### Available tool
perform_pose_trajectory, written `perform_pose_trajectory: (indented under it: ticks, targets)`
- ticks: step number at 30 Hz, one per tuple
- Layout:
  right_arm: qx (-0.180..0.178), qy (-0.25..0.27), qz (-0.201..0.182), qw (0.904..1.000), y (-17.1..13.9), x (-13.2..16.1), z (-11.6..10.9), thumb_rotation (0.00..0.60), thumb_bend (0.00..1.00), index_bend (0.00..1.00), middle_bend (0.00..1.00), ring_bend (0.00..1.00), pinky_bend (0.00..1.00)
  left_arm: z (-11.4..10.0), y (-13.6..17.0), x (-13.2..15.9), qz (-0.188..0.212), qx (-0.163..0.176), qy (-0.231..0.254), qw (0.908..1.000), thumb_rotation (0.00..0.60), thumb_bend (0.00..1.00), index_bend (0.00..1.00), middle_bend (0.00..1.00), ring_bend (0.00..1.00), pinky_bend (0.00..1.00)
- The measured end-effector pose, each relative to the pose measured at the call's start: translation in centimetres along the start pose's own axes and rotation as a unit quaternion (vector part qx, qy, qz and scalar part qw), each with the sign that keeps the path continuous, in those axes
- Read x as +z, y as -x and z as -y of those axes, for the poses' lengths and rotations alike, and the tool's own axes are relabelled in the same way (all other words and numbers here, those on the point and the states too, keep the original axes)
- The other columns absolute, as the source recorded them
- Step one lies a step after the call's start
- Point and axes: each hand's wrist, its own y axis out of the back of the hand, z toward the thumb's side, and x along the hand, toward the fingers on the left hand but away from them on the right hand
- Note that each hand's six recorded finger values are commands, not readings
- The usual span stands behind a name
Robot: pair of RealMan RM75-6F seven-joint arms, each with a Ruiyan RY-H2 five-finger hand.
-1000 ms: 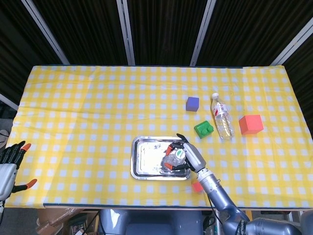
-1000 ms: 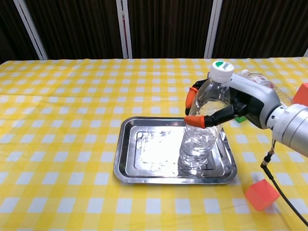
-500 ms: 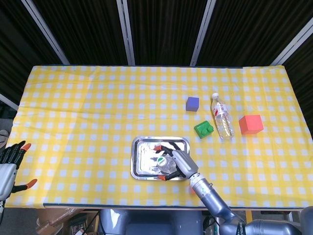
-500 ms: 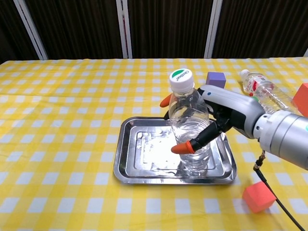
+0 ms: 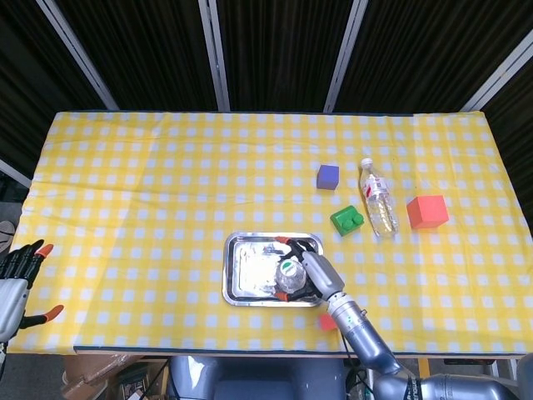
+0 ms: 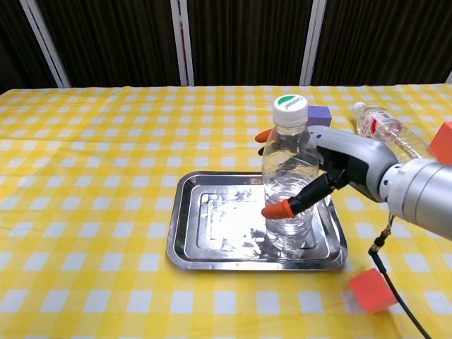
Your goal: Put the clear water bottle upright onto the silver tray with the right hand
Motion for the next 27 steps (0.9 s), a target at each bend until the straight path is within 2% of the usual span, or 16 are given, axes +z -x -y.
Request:
perform_pose_trajectory:
  ticks: [9,16,23,27]
  targets:
    - [-0.022,-0.002,0.042,0.9989,-0.6,-3.3,-3.7,0.600,0.16,0.10,0.10,0.11,0.00,0.3,-0.1,0.0,-0.001,-0.004,-0.007,1.0000,0.600,0.14,0.01,0.00,0.00,0.00]
    - [-0.010,-0.002,0.048,0.9988,-2.3,-4.7,-5.3,0.600,0.16,0.10,0.09,0.01,0.00,0.5,-0.2,0.1,-0.004,-0.005,-0.011,0.9999,0.600,0.14,0.01,0.00,0.00,0.00]
    - [0.004,-0.017,0.046,0.9988,-4.6,-5.5,-6.7,0.600,0.15,0.10,0.09,0.00,0.00,0.6,-0.3,0.2,-0.003,-0.006,-0.013,0.9999,0.600,0.14,0.01,0.00,0.00,0.00]
    - [-0.013,-0.046,0.053,0.9975,-6.2,-6.3,-9.0,0.600,0.16,0.10,0.09,0.00,0.00,0.5,-0.3,0.2,-0.003,-0.003,-0.011,0.9999,0.600,0.14,0.01,0.00,0.00,0.00]
